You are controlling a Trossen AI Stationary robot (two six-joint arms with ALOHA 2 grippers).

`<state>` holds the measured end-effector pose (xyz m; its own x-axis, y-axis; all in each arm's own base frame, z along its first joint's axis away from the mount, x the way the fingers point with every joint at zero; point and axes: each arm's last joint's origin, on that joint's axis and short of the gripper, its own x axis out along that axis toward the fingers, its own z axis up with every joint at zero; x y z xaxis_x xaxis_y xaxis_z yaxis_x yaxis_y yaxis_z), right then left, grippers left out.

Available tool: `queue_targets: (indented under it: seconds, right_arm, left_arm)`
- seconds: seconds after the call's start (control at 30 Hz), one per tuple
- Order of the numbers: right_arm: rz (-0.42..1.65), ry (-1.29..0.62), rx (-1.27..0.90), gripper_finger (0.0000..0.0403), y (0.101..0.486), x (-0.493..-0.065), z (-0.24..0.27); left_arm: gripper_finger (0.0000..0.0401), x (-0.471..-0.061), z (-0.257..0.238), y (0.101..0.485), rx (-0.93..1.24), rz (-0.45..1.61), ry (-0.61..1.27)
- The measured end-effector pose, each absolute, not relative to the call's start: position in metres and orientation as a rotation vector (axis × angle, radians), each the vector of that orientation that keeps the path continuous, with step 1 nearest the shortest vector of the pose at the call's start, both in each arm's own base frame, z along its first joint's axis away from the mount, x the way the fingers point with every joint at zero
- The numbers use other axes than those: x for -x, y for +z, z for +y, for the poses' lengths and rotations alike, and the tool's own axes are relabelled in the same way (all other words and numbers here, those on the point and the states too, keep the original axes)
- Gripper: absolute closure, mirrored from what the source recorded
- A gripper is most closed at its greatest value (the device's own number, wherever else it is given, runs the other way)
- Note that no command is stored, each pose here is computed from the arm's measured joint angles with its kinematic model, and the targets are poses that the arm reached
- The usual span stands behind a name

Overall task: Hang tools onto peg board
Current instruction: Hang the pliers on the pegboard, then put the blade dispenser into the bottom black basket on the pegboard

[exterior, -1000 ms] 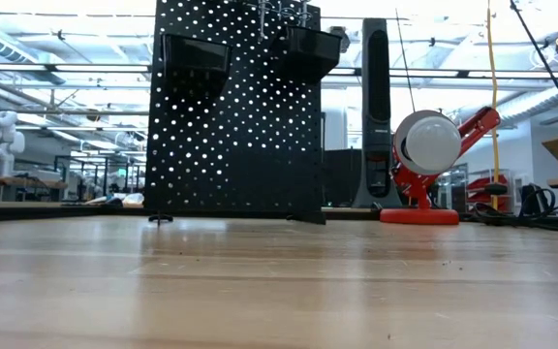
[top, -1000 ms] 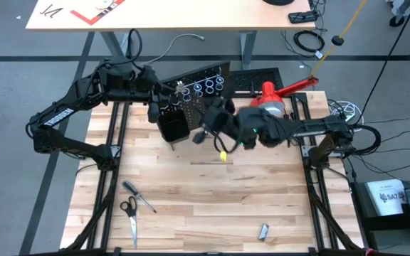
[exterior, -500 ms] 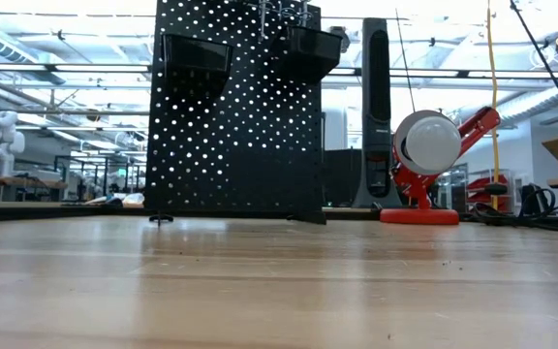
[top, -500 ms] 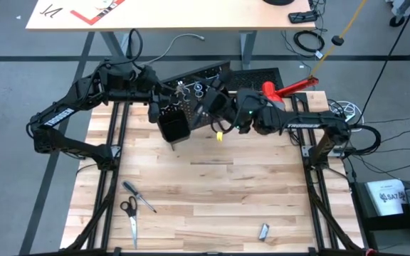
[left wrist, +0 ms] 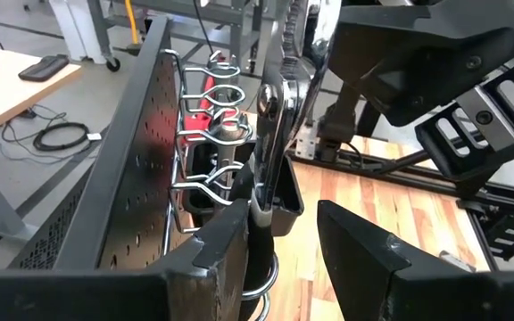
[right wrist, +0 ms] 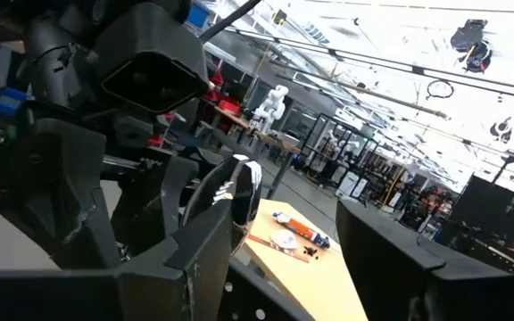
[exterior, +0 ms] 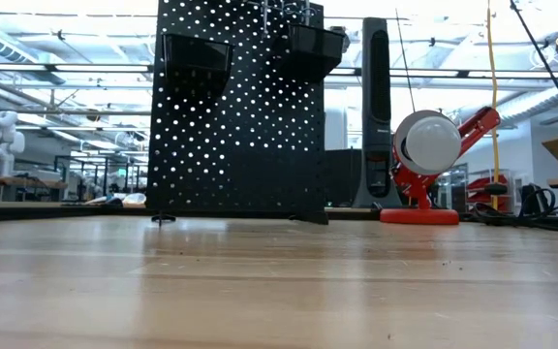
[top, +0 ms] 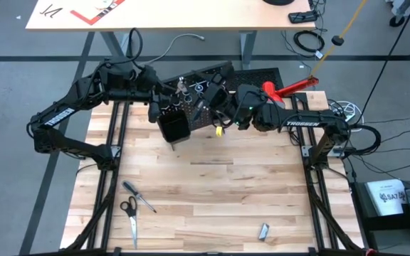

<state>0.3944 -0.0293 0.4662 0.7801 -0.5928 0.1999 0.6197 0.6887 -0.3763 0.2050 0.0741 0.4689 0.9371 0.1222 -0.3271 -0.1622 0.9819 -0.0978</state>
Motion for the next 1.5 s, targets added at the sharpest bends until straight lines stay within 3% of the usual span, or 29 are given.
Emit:
queue_targets:
  seconds: [0.33, 0.57, 0.67, 0.8, 1.17, 1.5]
  right_arm:
    - [-0.051, -0.678, 0.447, 0.0206, 0.465, -0.395, -0.030]
    - [-0.023, -0.672, 0.447, 0.0206, 0.462, -0.395, -0.030]
    - [-0.016, -0.666, 0.443, 0.0206, 0.461, -0.395, -0.030]
    - [-0.011, -0.665, 0.445, 0.0206, 0.461, -0.395, -0.030]
    - [0.027, -0.638, 0.482, 0.0206, 0.457, -0.397, -0.024]
    - [0.061, -0.591, 0.514, 0.0206, 0.454, -0.398, -0.007]
  left_arm:
    - [0.0264, -0.206, 0.074, 0.472, 0.115, 0.293, 0.140]
    - [0.0335, -0.205, 0.074, 0.474, 0.104, 0.279, 0.135]
    - [0.0345, -0.205, 0.073, 0.474, 0.108, 0.281, 0.131]
    - [0.0316, -0.205, 0.072, 0.474, 0.110, 0.279, 0.120]
    - [0.0150, -0.203, 0.068, 0.481, 0.117, 0.216, 0.101]
    - [0.0132, -0.188, 0.057, 0.500, 0.072, 0.079, 0.077]
